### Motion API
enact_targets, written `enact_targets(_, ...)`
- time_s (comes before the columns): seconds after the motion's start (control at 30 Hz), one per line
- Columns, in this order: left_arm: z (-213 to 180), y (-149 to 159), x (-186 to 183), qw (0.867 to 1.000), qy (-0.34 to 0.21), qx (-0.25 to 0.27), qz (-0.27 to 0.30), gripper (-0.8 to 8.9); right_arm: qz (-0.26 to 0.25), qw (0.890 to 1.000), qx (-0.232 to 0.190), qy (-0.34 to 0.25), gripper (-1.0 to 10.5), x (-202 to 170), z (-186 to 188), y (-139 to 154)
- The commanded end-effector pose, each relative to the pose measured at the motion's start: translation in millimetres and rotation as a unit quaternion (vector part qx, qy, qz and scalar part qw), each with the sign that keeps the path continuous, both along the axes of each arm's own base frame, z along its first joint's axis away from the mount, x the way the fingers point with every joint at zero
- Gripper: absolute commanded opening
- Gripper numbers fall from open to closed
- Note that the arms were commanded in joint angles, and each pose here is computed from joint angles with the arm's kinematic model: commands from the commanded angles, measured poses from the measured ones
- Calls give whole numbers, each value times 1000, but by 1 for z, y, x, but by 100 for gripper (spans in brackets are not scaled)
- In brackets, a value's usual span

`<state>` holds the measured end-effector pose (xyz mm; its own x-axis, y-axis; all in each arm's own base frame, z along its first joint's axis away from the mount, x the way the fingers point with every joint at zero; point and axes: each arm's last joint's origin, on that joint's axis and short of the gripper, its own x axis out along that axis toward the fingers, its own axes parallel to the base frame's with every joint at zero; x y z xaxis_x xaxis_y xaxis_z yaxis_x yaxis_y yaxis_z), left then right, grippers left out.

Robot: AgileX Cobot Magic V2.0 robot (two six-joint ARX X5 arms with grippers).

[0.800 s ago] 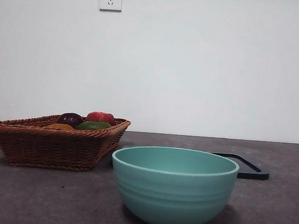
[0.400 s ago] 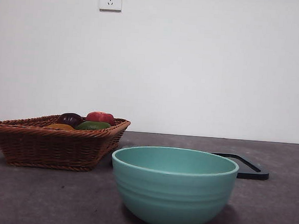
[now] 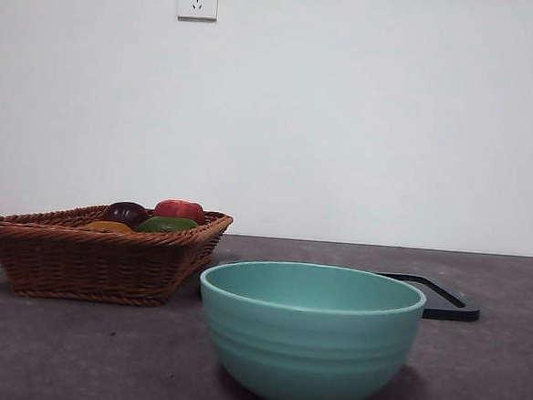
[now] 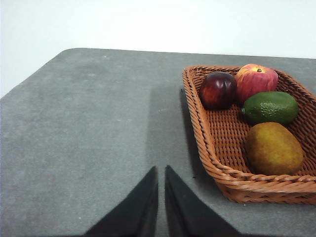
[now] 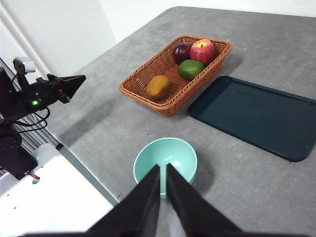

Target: Pick up the wifruite, put it on the bowl, pick up the plate, put it on desk

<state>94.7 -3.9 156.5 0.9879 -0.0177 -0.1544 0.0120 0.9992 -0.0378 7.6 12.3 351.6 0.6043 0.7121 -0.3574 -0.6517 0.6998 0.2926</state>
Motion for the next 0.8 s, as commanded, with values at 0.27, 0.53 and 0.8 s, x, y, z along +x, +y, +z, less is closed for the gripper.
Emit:
enact_targets(0.27,-7,0,1,1000,12,0,3,20,6,1000,5,-14,15,-2,5,-1)
enact_targets(0.53,-7,0,1,1000,12,0,3,20,-6,1000,6,-16,15,-1,5,-1)
enact_targets(0.8,-7,0,1,1000,12,0,3,20,-185,970,-41,-152,15,19,-15,0)
